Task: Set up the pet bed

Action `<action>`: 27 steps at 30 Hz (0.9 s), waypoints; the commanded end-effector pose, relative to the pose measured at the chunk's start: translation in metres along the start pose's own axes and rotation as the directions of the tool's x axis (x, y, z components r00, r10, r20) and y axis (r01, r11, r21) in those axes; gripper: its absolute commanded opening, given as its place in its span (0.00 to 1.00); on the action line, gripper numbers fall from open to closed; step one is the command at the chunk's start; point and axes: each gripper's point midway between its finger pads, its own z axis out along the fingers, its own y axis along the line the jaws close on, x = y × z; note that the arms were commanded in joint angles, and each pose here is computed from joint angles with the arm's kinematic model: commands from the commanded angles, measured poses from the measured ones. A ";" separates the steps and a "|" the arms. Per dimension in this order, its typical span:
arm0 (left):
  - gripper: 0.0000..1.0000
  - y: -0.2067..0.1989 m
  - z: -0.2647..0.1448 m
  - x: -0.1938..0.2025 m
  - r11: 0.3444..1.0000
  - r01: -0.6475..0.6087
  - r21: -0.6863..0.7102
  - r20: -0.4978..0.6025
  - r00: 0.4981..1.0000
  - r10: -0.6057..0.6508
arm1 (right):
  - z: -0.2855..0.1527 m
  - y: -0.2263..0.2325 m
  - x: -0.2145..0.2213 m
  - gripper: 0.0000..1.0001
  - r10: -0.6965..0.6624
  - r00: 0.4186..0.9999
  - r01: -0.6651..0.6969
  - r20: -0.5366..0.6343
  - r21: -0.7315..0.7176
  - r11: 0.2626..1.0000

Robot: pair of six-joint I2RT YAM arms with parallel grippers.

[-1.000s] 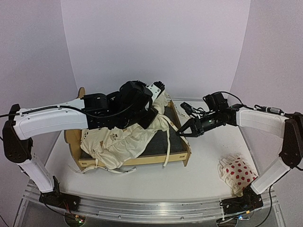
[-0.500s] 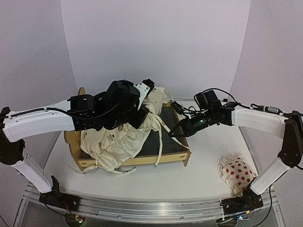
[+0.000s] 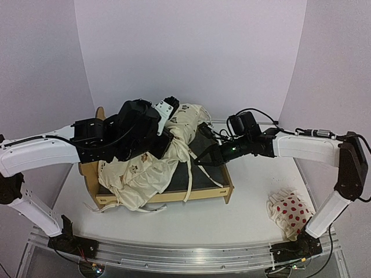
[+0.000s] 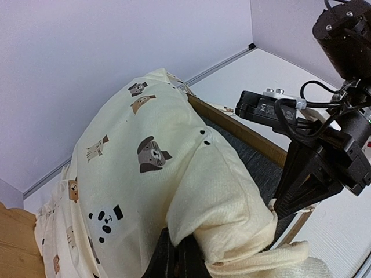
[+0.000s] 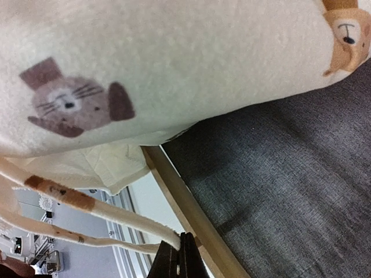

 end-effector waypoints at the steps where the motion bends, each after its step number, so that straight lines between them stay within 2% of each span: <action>1: 0.00 0.022 -0.013 -0.010 0.997 0.052 -0.053 0.042 0.998 -0.050 | 0.005 0.005 -0.026 0.00 -0.054 0.995 0.054 0.084 -0.005 0.999; 7: 0.00 0.021 -0.011 -0.009 0.997 0.052 -0.052 0.040 0.998 -0.050 | 0.012 0.004 -0.035 0.00 -0.093 0.990 0.091 0.103 0.024 0.996; 21: 0.00 0.019 -0.009 -0.009 0.998 0.051 -0.045 0.035 0.998 -0.049 | 0.012 -0.006 -0.029 0.00 -0.052 0.992 0.033 0.118 0.151 0.988; 27: 0.00 0.020 -0.010 -0.008 0.997 0.056 -0.047 0.034 0.998 -0.054 | 0.005 -0.014 -0.020 0.00 0.010 0.990 -0.043 0.140 0.235 0.971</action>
